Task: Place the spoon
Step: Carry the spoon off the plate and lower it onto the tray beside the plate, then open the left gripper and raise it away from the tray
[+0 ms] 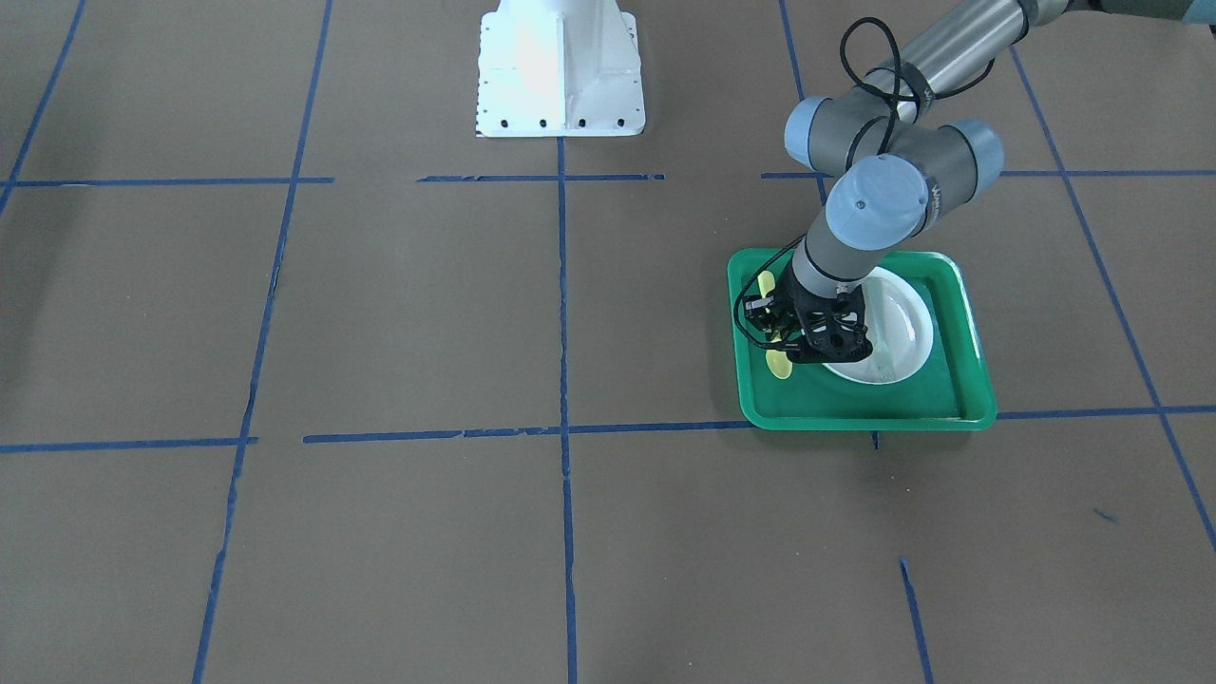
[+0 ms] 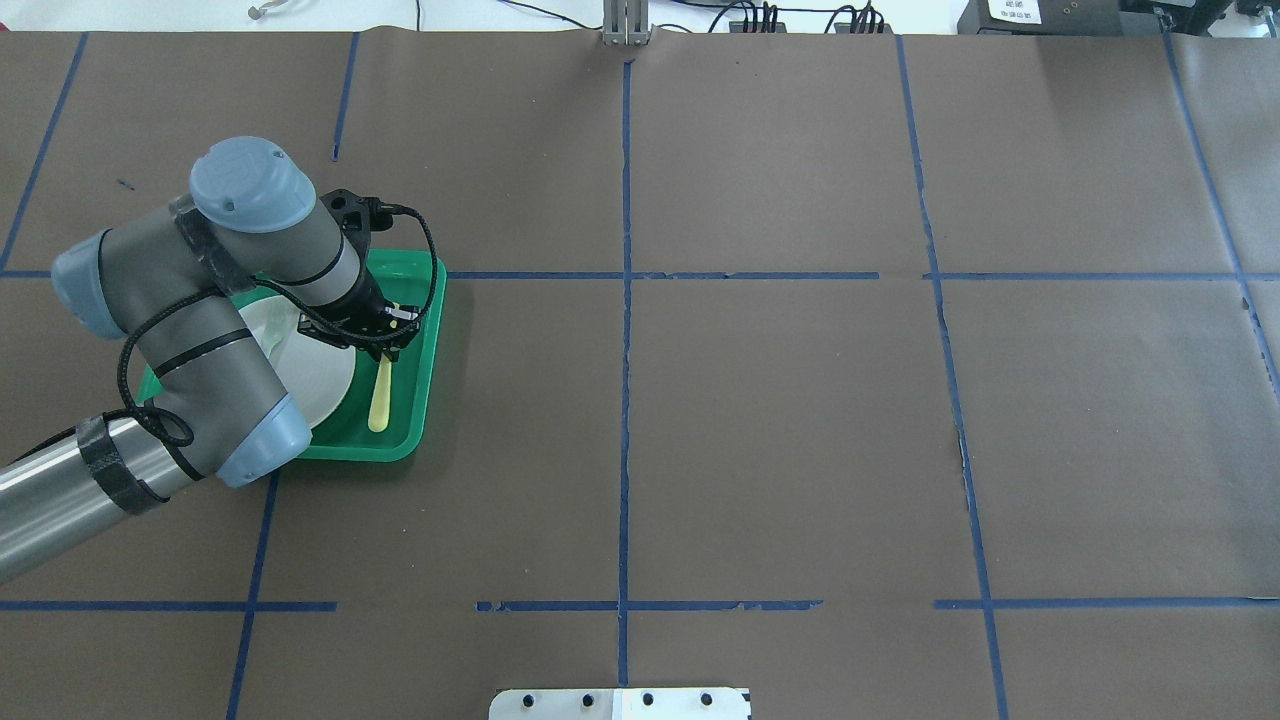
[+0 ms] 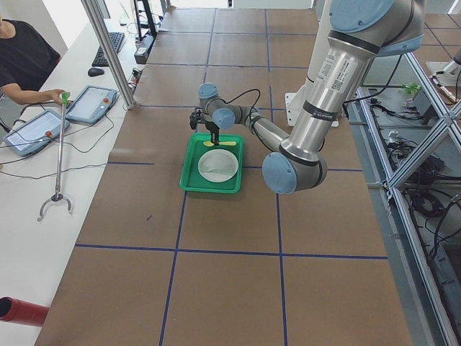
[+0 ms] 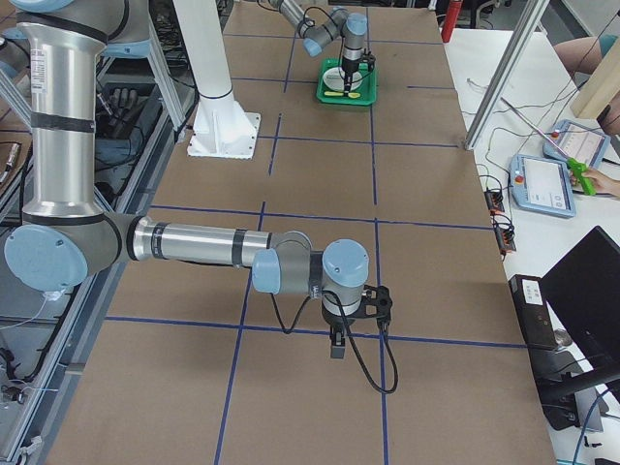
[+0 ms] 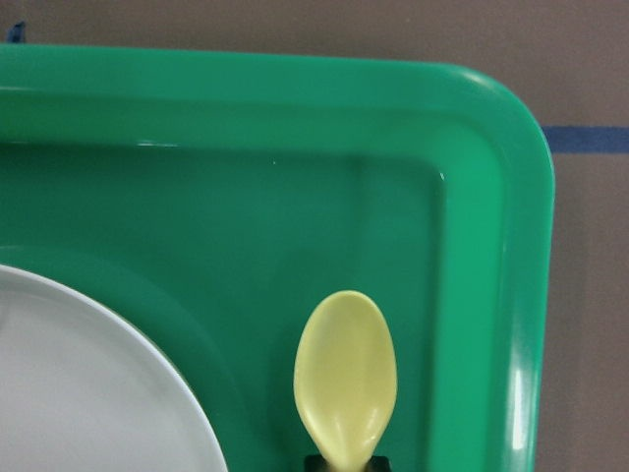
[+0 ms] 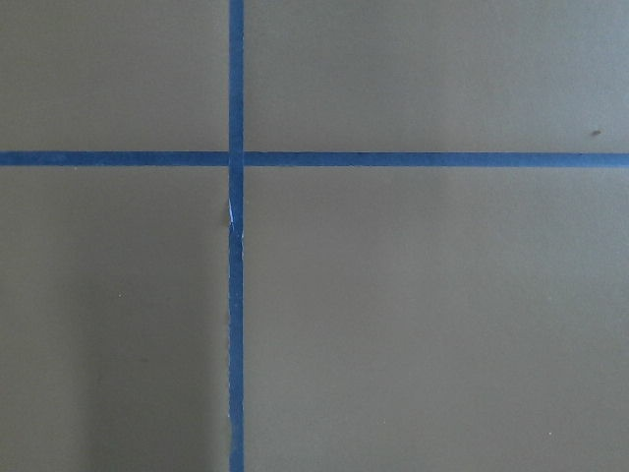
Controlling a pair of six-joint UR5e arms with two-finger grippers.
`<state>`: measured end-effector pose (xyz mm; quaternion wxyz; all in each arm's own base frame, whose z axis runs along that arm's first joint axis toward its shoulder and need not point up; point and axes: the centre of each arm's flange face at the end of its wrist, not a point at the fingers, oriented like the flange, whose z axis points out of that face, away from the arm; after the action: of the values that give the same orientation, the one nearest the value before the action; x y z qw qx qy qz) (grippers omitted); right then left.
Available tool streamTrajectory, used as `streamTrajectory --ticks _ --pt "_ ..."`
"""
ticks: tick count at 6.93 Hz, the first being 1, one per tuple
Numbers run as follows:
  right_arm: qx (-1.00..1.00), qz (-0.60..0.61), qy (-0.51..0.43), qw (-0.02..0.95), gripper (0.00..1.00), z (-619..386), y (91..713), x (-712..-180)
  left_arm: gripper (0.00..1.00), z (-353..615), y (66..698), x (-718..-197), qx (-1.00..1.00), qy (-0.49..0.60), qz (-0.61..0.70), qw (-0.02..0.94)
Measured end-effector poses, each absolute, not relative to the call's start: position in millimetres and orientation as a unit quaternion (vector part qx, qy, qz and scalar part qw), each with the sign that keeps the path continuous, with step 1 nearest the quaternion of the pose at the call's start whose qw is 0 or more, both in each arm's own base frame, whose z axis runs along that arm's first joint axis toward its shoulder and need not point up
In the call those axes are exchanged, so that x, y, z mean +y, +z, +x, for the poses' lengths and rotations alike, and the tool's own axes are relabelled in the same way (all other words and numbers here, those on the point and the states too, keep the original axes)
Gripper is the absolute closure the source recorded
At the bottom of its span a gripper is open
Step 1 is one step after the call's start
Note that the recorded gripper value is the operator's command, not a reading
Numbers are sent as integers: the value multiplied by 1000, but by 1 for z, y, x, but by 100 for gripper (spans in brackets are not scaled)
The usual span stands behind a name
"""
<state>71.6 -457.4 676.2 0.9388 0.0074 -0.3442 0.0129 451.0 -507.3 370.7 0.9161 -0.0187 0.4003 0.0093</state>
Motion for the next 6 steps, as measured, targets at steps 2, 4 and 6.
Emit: streamTrajectory --ticks 2,4,6 --pt "-344 7 13 939 0 72 676 -457 46 451 372 -507 400 9 -19 916" --pt "-344 7 13 939 0 72 676 -457 39 449 371 -507 400 8 -18 916" --pt "-344 7 13 939 0 72 676 -457 35 426 360 -520 409 -6 -5 912"
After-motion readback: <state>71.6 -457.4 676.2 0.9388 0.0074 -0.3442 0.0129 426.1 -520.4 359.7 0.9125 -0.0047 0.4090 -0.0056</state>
